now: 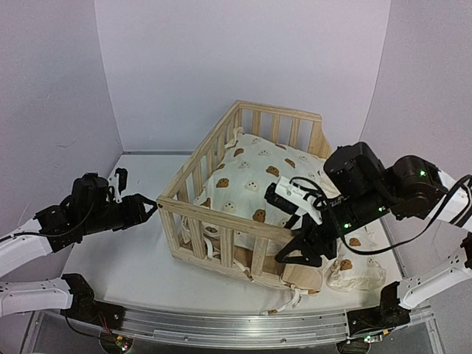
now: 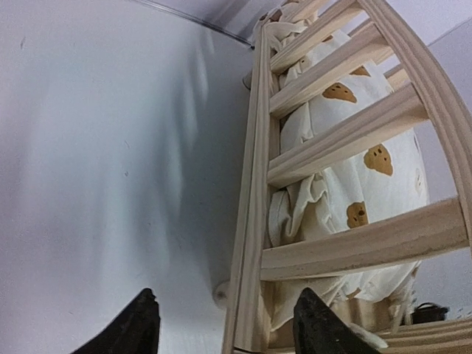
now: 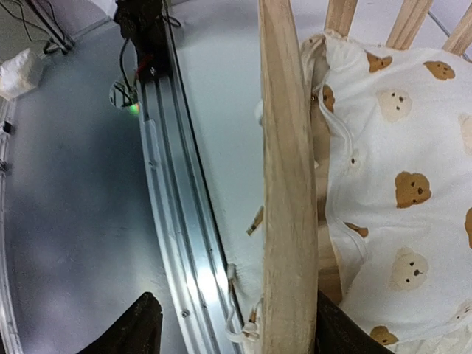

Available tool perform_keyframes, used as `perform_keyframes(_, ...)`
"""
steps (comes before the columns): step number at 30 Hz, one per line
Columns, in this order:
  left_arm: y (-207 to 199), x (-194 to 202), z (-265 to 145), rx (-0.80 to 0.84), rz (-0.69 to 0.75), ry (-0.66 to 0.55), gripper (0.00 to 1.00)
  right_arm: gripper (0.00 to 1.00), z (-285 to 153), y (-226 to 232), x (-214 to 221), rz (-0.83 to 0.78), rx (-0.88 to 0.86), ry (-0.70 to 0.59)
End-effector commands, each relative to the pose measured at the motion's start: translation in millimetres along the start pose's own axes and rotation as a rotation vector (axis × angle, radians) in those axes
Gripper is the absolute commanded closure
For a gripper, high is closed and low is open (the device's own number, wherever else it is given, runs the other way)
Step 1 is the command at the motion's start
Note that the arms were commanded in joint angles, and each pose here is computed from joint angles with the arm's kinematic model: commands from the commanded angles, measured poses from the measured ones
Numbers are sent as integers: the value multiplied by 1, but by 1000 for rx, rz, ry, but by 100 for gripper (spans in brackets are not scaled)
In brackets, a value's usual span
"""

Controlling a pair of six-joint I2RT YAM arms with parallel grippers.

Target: Set up the pet bed

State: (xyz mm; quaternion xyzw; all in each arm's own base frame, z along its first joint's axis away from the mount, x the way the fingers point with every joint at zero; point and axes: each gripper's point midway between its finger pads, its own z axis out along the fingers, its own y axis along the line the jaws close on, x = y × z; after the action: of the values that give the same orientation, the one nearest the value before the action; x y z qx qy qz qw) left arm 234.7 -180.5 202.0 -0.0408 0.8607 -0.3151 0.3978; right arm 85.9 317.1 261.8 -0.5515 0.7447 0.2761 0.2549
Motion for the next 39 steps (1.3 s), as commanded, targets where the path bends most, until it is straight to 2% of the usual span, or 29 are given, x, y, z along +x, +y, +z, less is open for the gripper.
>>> perform_keyframes(1, -34, -1, 1, 301, -49, 7, 48, 26, -30, 20, -40, 71, -84, -103)
perform_keyframes(4, -36, 14, 1, 458, -65, 34, 55, 14, -51, 11, -60, 104, -18, -180)
perform_keyframes(7, -39, 21, 2, 512, -8, 56, 58, 4, -72, -26, -84, 151, 202, -267)
perform_keyframes(9, -46, 27, 4, 555, 30, 91, 61, 2, -75, -50, -100, 175, 321, -292)
perform_keyframes(11, -54, 30, 5, 596, 63, 128, 64, 6, -66, -66, -117, 192, 366, -290)
perform_keyframes(15, -69, 31, 5, 676, 131, 163, 64, 12, -29, -89, -141, 203, 358, -241)
perform_keyframes(20, -77, 39, 9, 738, 179, 234, 61, 21, 28, -96, -159, 178, 170, -192)
perform_keyframes(26, -80, 44, 18, 764, 196, 282, 71, 36, 94, -91, -173, 104, 14, -142)
perform_keyframes(31, -79, 47, 16, 775, 201, 288, 74, 49, 127, -86, -177, 200, -86, -115)
perform_keyframes(35, -79, 50, 19, 779, 172, 324, 78, 60, 145, -85, -162, 300, -116, -61)
perform_keyframes(39, -80, 49, 20, 764, 94, 354, 74, 66, 150, -84, -149, 379, -130, -25)
